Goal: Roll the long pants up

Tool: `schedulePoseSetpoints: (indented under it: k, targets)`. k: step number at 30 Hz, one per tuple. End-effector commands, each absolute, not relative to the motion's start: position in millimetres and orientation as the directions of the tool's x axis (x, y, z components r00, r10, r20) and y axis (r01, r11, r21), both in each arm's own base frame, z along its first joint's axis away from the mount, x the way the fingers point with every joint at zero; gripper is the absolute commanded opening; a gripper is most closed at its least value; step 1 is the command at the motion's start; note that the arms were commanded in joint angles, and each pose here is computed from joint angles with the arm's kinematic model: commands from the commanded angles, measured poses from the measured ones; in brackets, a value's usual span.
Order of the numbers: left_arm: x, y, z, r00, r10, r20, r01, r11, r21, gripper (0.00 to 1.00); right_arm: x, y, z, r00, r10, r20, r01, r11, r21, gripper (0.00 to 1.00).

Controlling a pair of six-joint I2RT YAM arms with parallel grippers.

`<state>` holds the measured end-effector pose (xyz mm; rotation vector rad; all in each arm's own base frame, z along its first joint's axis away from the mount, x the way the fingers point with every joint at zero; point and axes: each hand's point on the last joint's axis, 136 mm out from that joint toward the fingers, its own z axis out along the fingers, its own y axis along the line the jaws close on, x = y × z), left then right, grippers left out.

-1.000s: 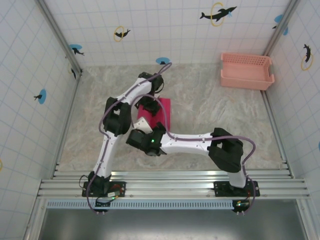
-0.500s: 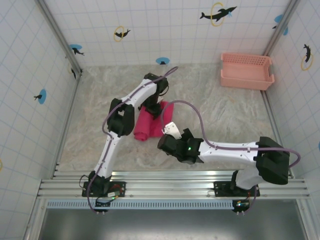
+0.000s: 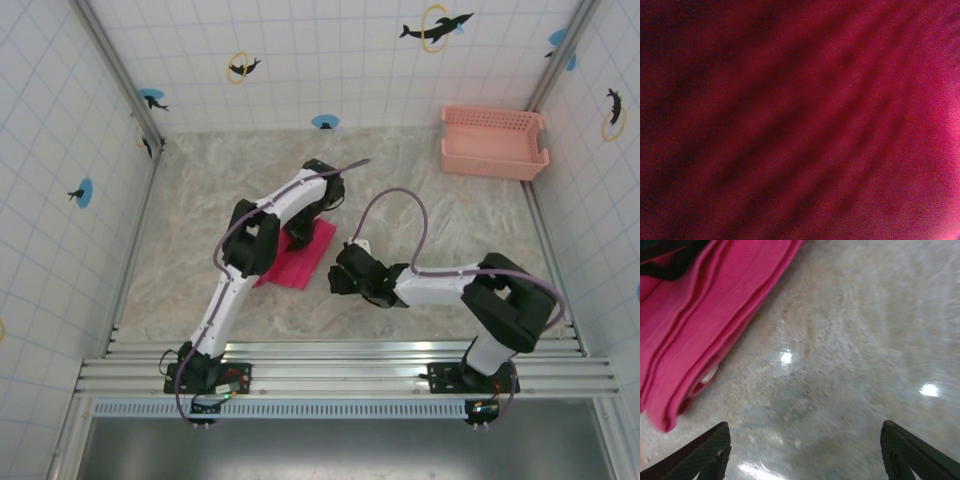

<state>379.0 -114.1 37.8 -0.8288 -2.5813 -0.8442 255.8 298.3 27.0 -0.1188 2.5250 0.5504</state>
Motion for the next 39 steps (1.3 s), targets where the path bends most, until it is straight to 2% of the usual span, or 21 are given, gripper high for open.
schedulePoseSetpoints:
  k: [1,6,11,19,21,25,28,30,31,32,34,35,38,39]
  targets:
    - [373,-100,5,-0.781,0.385,0.492,0.609,0.646,0.460,0.97,273,345,35,-0.869,0.191,-0.456,-0.129,0.802,0.583,0.76]
    - [372,-107,10,-0.778,0.399,0.485,0.608,0.673,0.422,0.97,285,380,15,-0.884,0.299,-0.360,-0.049,0.706,0.707,0.66]
    - [367,-132,21,-0.809,0.419,0.413,0.555,0.775,0.301,0.97,287,398,-2,-0.882,0.379,-0.280,0.020,0.624,0.781,0.59]
    - [363,-182,64,-0.867,0.441,0.232,0.462,0.886,0.044,0.97,291,398,-13,-0.876,0.411,-0.253,0.066,0.620,0.782,0.51]
    - [362,-190,77,-0.876,0.441,0.194,0.451,0.893,0.003,0.98,293,400,-14,-0.877,0.411,-0.248,0.068,0.619,0.783,0.40]
    - [360,-201,103,-0.892,0.435,0.122,0.431,0.900,-0.062,0.97,297,406,-20,-0.887,0.404,-0.224,0.087,0.622,0.778,0.36]
    - [354,-219,111,-0.908,0.413,0.064,0.398,0.901,-0.170,0.97,299,407,-23,-0.886,0.411,-0.216,0.096,0.618,0.780,0.35]
    - [349,-231,109,-0.922,0.386,0.030,0.368,0.897,-0.244,0.97,300,405,-26,-0.884,0.415,-0.215,0.103,0.623,0.776,0.37]
    - [348,-235,105,-0.928,0.371,0.021,0.351,0.894,-0.278,0.97,301,403,-28,-0.883,0.418,-0.213,0.108,0.624,0.774,0.41]
    - [345,-239,100,-0.931,0.363,0.024,0.341,0.892,-0.296,0.97,302,401,-29,-0.882,0.421,-0.212,0.110,0.622,0.776,0.48]
    - [342,-239,82,-0.938,0.344,0.045,0.313,0.896,-0.315,0.97,303,398,-29,-0.881,0.424,-0.210,0.109,0.613,0.783,0.71]
    - [337,-238,72,-0.938,0.340,0.071,0.301,0.898,-0.319,0.98,302,397,-29,-0.880,0.424,-0.211,0.106,0.610,0.785,0.79]
    - [330,-243,49,-0.946,0.307,0.100,0.252,0.896,-0.366,0.97,300,394,-27,-0.880,0.419,-0.222,0.089,0.604,0.792,0.91]
    - [328,-245,44,-0.952,0.287,0.109,0.224,0.892,-0.393,0.98,300,396,-26,-0.884,0.411,-0.222,0.076,0.597,0.799,0.92]
